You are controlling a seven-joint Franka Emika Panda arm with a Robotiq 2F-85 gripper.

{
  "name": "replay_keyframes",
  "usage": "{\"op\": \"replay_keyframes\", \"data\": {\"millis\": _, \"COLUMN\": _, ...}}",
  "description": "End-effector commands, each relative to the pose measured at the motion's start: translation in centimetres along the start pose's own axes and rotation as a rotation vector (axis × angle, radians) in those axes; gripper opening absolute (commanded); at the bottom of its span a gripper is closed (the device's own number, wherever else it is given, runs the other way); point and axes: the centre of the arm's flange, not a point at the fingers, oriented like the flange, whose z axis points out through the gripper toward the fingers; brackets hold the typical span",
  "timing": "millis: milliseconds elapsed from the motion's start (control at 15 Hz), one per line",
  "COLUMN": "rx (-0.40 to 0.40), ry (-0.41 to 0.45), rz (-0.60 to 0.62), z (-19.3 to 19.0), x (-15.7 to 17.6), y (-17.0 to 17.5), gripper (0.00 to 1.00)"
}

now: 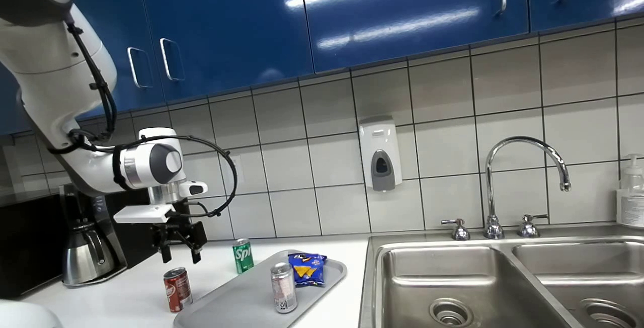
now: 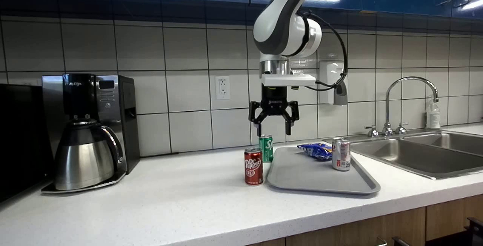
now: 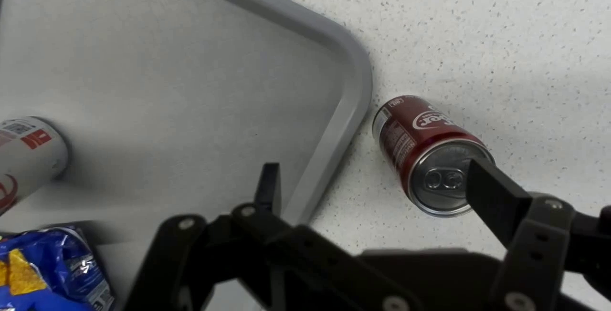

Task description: Move the cans to the tray

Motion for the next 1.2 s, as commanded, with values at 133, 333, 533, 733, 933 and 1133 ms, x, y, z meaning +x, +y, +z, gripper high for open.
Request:
{"op": "replay_keyframes", "data": {"millis": 133, "rx": 0.008, "ry": 0.015, "rz": 0.008, "z": -0.1, "x": 2.3, "y": -3.2, "gripper": 1.00}}
{"op": "replay_keyframes", "data": {"millis": 333, "rx": 0.006, "ry": 0.017, "rz": 0.016, "z": 0.1, "x": 2.6, "y": -4.8, "gripper": 1.00}}
{"op": "replay_keyframes", "data": {"millis": 533, "rx": 0.005, "ry": 0.016, "rz": 0.015, "z": 0.8, "x": 2.7, "y": -6.3, "gripper": 1.00}}
{"op": "replay_keyframes", "data": {"millis": 733, "rx": 0.004, "ry": 0.009, "rz": 0.012, "z": 1.6, "x": 2.8, "y": -7.2, "gripper": 1.00}}
{"op": "replay_keyframes", "data": {"millis": 933, "rx": 0.018, "ry": -0.003, "rz": -0.002, "z": 1.9, "x": 2.0, "y": -6.5, "gripper": 1.00}}
{"op": "replay_keyframes", "data": {"millis": 1133, "rx": 0.017, "ry": -0.010, "rz": -0.002, "z": 2.3, "x": 2.0, "y": -6.6, "gripper": 1.00}}
